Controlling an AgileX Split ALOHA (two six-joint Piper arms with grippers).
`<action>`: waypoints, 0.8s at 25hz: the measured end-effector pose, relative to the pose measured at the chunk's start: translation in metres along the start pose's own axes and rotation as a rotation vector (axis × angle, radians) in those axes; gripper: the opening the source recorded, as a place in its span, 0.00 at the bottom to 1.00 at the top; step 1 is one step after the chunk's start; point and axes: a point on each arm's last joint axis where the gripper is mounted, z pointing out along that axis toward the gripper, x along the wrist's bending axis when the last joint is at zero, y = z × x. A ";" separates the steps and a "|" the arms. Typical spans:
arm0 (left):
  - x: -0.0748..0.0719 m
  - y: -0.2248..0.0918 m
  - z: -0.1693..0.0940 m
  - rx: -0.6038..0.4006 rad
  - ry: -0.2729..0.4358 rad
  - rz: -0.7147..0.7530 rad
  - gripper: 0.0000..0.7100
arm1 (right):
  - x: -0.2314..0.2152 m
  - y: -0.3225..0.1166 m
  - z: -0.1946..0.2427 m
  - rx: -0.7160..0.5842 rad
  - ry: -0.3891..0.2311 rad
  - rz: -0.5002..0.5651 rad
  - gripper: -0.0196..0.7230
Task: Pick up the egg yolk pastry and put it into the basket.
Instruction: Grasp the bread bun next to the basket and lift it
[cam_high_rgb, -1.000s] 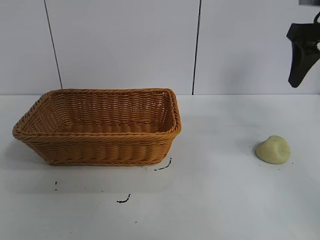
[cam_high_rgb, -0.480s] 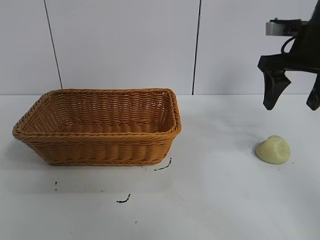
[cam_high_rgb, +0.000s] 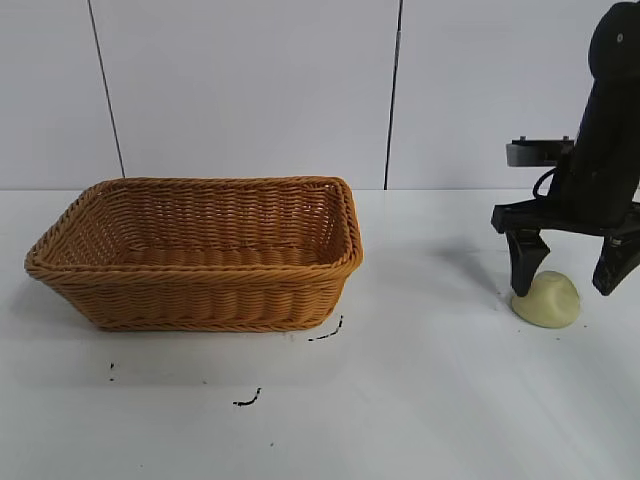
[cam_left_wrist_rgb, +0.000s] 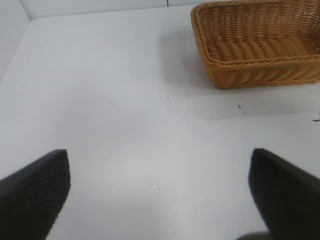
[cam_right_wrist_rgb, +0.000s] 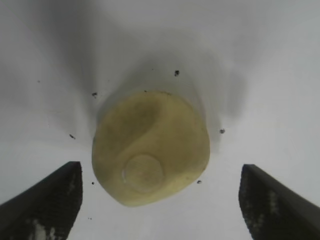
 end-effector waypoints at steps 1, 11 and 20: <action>0.000 0.000 0.000 0.000 0.000 0.000 0.98 | 0.000 0.000 0.002 0.004 0.000 0.000 0.85; 0.000 0.000 0.000 0.000 0.000 0.000 0.98 | 0.000 0.002 0.006 -0.014 0.000 0.004 0.76; 0.000 0.000 0.000 0.000 0.000 0.000 0.98 | 0.000 0.004 0.006 -0.038 0.000 0.004 0.26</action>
